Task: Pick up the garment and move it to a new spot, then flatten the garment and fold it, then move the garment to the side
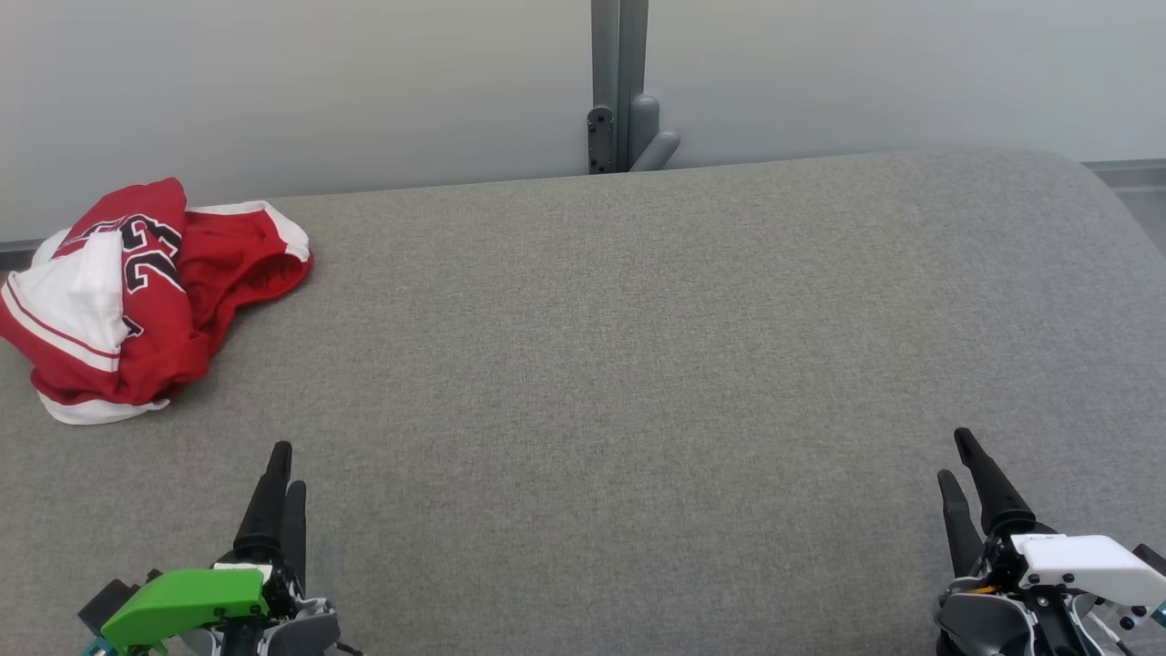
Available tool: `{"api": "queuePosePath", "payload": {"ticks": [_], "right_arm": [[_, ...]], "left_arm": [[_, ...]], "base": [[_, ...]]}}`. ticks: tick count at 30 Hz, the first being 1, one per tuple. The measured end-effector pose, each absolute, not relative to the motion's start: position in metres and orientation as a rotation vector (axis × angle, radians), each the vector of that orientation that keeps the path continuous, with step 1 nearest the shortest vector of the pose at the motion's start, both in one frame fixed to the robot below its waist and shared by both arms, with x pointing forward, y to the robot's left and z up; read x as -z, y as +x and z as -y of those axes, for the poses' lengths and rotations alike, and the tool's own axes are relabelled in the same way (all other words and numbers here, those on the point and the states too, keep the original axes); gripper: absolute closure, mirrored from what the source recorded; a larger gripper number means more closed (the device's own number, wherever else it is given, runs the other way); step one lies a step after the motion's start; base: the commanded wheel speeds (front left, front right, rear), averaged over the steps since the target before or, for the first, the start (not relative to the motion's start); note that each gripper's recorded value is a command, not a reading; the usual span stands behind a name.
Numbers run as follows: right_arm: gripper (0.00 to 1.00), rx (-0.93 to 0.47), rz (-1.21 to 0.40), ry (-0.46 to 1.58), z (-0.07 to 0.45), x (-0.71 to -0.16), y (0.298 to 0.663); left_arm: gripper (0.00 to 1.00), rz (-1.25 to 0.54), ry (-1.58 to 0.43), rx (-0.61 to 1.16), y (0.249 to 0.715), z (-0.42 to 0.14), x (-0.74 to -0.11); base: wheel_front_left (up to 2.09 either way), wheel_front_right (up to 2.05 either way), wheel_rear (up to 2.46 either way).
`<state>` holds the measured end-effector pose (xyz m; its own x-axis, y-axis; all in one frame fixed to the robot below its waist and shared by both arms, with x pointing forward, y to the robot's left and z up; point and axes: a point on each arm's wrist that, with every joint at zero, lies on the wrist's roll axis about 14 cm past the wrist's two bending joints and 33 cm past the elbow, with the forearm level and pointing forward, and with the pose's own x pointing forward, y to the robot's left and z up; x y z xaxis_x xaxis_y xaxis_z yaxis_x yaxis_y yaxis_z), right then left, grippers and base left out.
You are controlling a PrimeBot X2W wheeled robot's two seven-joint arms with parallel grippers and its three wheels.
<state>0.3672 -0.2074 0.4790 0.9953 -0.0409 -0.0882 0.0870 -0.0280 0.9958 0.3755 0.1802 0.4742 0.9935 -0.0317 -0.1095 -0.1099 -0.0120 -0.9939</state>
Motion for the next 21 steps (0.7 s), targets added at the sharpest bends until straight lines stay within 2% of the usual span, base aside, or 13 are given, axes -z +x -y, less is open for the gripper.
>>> {"api": "queuePosePath", "payload": {"ticks": [10, 21], "right_arm": [[0.0, 0.11, -0.02, 1.534, 0.205, -0.482, 0.368], [0.0, 0.06, 0.023, 1.315, 0.202, -0.503, 0.372]], "left_arm": [[0.0, -0.083, -1.505, -0.055, 0.374, -0.179, -0.481], [0.0, -0.031, -1.339, -0.013, 0.377, -0.176, -0.501]], "base": [[0.0, 0.0, 0.0], [0.0, 0.0, 0.0]]}}
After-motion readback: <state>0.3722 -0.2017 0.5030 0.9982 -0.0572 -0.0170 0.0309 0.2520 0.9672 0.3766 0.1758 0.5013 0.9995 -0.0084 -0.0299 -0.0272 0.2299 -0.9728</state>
